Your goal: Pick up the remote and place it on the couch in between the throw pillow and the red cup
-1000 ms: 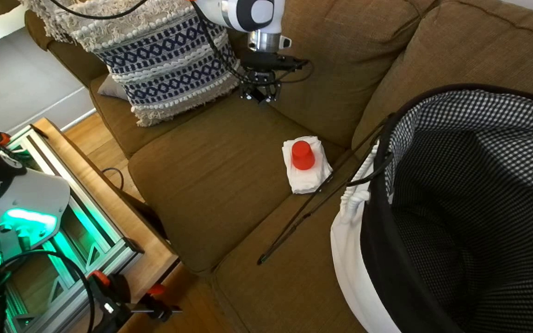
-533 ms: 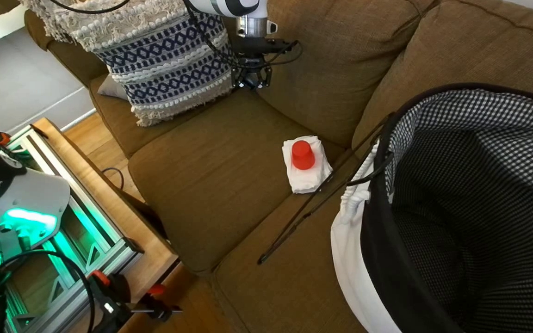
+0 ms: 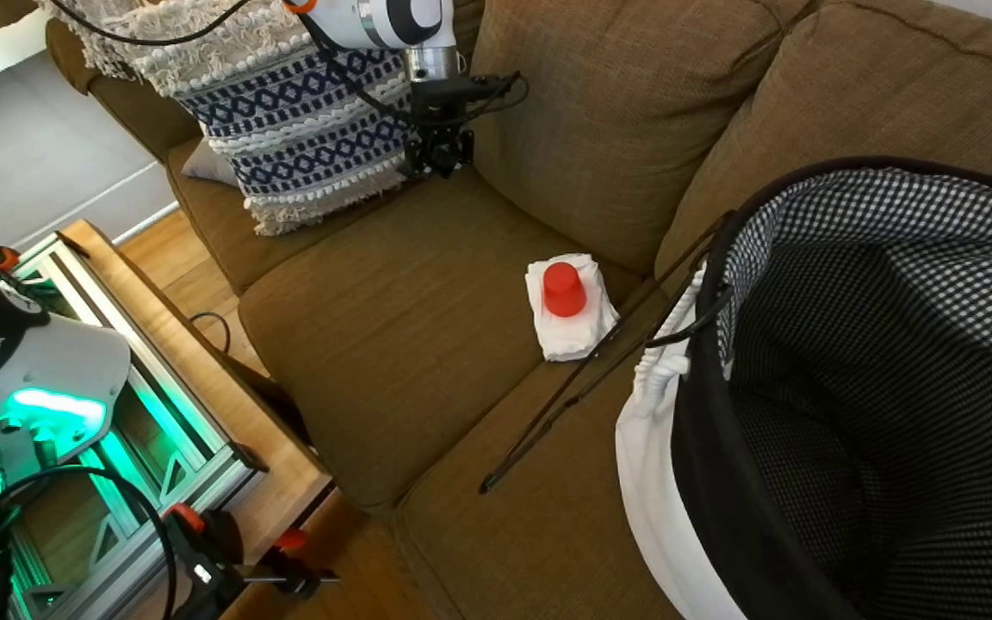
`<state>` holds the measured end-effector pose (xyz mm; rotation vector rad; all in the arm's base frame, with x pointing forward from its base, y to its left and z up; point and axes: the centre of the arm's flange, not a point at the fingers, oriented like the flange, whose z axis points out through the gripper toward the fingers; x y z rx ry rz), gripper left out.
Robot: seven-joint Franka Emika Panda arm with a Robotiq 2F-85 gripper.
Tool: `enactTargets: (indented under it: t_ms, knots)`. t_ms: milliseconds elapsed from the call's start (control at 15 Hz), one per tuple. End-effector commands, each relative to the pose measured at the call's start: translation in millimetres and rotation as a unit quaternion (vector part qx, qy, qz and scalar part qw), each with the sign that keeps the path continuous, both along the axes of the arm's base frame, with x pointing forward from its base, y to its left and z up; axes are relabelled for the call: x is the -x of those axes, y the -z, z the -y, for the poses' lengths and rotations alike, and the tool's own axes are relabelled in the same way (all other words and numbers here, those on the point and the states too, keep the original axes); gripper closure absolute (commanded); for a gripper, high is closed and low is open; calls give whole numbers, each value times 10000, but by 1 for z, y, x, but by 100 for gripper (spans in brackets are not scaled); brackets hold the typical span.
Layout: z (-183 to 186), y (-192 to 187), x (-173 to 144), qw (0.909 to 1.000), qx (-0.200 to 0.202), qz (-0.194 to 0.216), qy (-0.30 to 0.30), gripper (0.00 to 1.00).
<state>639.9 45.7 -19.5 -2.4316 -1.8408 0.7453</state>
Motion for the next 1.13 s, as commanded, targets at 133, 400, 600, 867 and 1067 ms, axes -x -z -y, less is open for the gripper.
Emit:
enactTargets:
  t_ms: [133,400,600,867,1067]
  knots:
    - [6,3,30,9964,492,697,-6,54]
    - [-1,-22,33,9820,728,1733,-179,23]
    - [-2,-3,6,9882,547,1428,-43,26]
    - [0,-1,6,9884,549,1417,-27,16]
    - [1,-1,6,9884,549,1417,-23,16]
